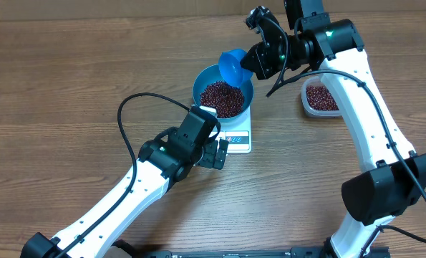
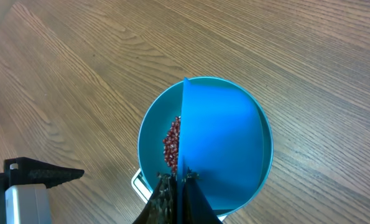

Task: Scoop item into bowl and weigh 150g on scale
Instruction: 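Lower the scoop into the bowl and shake out remaining beans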

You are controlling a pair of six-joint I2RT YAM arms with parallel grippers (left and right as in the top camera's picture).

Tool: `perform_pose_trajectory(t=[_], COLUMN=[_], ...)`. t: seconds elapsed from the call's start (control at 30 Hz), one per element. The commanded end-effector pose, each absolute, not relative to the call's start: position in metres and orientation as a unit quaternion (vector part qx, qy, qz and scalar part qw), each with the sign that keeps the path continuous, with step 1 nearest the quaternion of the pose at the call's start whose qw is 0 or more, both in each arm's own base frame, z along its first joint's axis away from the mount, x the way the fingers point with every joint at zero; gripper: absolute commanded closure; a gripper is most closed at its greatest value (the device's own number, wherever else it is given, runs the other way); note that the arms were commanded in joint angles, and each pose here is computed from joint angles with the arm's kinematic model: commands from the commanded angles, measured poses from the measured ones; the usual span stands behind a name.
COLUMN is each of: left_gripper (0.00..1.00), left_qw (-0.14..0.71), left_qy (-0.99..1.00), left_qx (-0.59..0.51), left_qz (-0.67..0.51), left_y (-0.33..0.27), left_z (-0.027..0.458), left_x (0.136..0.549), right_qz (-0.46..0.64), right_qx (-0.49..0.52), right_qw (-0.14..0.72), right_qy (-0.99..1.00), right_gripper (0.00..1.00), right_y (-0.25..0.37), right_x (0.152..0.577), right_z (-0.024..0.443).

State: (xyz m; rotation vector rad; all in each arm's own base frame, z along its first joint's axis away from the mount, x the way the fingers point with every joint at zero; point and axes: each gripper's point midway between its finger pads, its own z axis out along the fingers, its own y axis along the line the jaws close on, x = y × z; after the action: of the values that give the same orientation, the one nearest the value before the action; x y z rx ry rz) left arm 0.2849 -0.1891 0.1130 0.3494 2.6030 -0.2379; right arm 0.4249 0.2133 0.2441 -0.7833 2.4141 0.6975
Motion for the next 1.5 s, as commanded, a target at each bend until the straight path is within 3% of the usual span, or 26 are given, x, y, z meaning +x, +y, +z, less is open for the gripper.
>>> perform_pose_trajectory(t=[0.0,0.63,1.13,1.47], left_gripper=[0.00,0.00,0.00,0.00], left_qw=[0.249,0.250,0.249,0.249], left_qy=[0.956,0.956,0.956,0.956], left_qx=[0.134,0.134,0.134,0.134], left_qz=[-0.081,-0.081,-0.081,-0.081], left_y=[-0.185,-0.185,-0.185,-0.185], left_z=[0.111,0.111,0.111,0.111], left_x=[0.284,0.284,0.284,0.284], right_qz=[0.237,0.144,0.139,0.140], right_qx=[-0.299,-0.421,-0.442,-0.440], right_qw=[0.262,0.269,0.224,0.191], right_qy=[0.886,0.854,0.857,0.866], right_gripper=[0.96,0.96,0.96,0.96], right_y=[0.219,0.253,0.257,0.252], right_x=[0.416,0.411,0.421,0.409], right_z=[0.251,0.207,0.155,0.146])
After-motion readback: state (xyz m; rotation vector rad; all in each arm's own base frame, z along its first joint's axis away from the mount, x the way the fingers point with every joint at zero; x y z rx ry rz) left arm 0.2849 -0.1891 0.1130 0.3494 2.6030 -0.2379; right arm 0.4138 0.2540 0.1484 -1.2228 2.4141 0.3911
